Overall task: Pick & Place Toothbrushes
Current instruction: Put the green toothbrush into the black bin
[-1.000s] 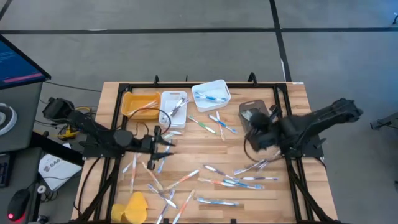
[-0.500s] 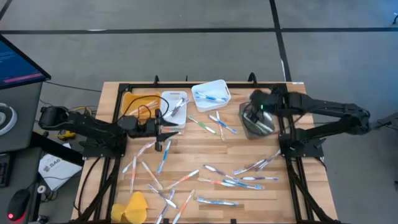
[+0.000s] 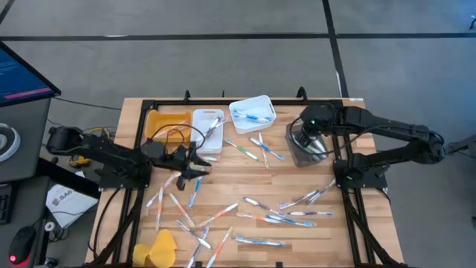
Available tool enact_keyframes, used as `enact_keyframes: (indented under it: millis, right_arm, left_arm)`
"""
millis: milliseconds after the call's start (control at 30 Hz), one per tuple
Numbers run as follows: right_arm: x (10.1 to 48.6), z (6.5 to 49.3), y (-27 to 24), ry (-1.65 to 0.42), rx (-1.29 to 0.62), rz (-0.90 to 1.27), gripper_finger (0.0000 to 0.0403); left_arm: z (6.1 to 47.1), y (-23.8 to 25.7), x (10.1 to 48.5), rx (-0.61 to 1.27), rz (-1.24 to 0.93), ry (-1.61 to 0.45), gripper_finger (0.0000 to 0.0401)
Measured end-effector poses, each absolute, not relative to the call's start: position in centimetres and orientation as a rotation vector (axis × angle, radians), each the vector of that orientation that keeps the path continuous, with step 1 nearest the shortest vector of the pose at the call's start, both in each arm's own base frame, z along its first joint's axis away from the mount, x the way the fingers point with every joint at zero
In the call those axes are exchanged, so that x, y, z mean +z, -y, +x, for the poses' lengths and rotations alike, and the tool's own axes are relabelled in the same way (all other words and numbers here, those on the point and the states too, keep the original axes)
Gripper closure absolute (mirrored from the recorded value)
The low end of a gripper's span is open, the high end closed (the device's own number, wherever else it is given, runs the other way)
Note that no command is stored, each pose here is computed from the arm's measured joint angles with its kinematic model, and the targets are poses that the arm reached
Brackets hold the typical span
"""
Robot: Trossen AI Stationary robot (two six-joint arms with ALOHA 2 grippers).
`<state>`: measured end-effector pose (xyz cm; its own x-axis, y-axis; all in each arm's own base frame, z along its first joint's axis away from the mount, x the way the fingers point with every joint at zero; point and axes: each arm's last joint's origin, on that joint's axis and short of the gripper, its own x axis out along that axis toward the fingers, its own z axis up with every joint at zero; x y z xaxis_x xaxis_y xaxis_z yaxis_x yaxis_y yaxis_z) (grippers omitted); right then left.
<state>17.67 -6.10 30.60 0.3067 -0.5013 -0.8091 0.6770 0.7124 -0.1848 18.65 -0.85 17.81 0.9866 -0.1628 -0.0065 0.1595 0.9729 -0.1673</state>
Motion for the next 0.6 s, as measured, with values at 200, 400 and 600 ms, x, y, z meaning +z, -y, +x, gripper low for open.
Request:
enact_keyframes:
  millis: [200, 400, 600]
  right_arm:
    - [28.7, 17.5, 5.4, -1.047, -0.796, 0.223, 0.0403]
    - [25.6, 16.9, 6.2, -1.118, -0.838, 0.223, 0.0403]
    - [25.1, 17.2, 7.6, -1.062, -0.857, 0.22, 0.0403]
  left_arm:
    - [18.2, 1.8, 17.1, -0.214, -0.145, -0.043, 0.0256]
    - [18.2, 1.8, 17.1, -0.216, -0.027, -0.03, 0.0256]
    - [18.2, 1.8, 17.1, -0.214, 0.088, -0.019, 0.0256]
